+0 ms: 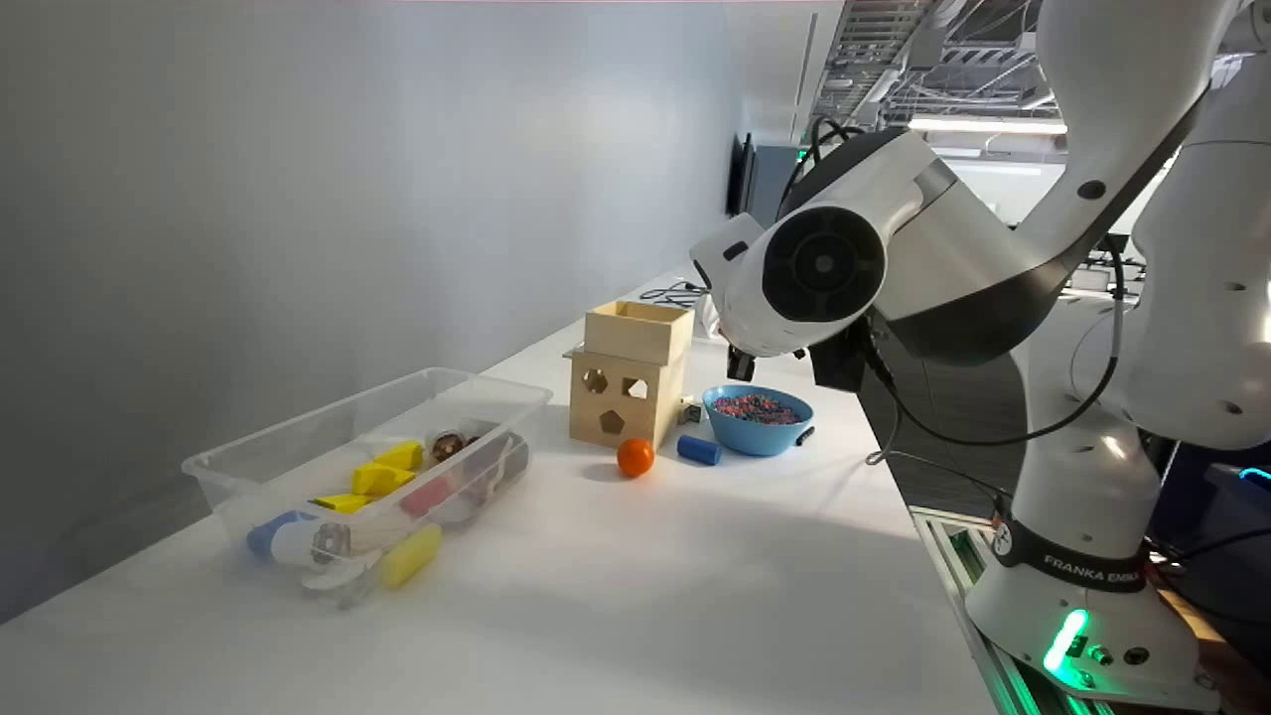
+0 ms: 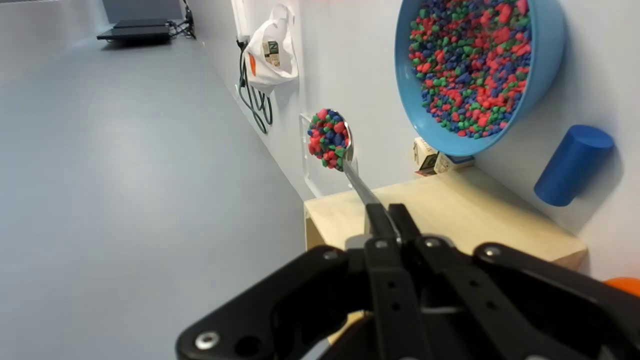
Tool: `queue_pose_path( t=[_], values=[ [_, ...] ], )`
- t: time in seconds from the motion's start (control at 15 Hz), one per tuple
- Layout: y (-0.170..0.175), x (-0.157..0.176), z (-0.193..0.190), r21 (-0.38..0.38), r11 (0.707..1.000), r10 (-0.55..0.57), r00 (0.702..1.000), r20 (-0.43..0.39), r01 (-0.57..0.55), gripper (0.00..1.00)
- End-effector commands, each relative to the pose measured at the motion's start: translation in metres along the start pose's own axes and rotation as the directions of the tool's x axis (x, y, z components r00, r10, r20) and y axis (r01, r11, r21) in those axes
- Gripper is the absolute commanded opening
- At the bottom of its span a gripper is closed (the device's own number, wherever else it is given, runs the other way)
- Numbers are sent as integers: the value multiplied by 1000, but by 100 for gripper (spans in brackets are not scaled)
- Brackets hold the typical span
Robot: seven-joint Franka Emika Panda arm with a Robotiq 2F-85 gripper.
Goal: Put some cereal from the blue bowl in the topmost box.
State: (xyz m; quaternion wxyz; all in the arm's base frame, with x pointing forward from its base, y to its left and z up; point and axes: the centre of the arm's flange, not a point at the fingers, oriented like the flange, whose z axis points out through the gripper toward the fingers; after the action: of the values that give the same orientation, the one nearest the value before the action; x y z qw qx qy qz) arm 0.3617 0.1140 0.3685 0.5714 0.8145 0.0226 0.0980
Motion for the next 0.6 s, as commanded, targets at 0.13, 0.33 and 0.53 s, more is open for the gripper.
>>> queue_pose_path(
  t=[0.13,0.33,0.53],
  values=[
    [16,6,-13,-62,998,18,999,-38,-20,1],
    [21,8,-19,-60,998,19,999,-42,-22,1],
    [27,12,-24,-58,998,31,998,-49,-34,1]
  ],
)
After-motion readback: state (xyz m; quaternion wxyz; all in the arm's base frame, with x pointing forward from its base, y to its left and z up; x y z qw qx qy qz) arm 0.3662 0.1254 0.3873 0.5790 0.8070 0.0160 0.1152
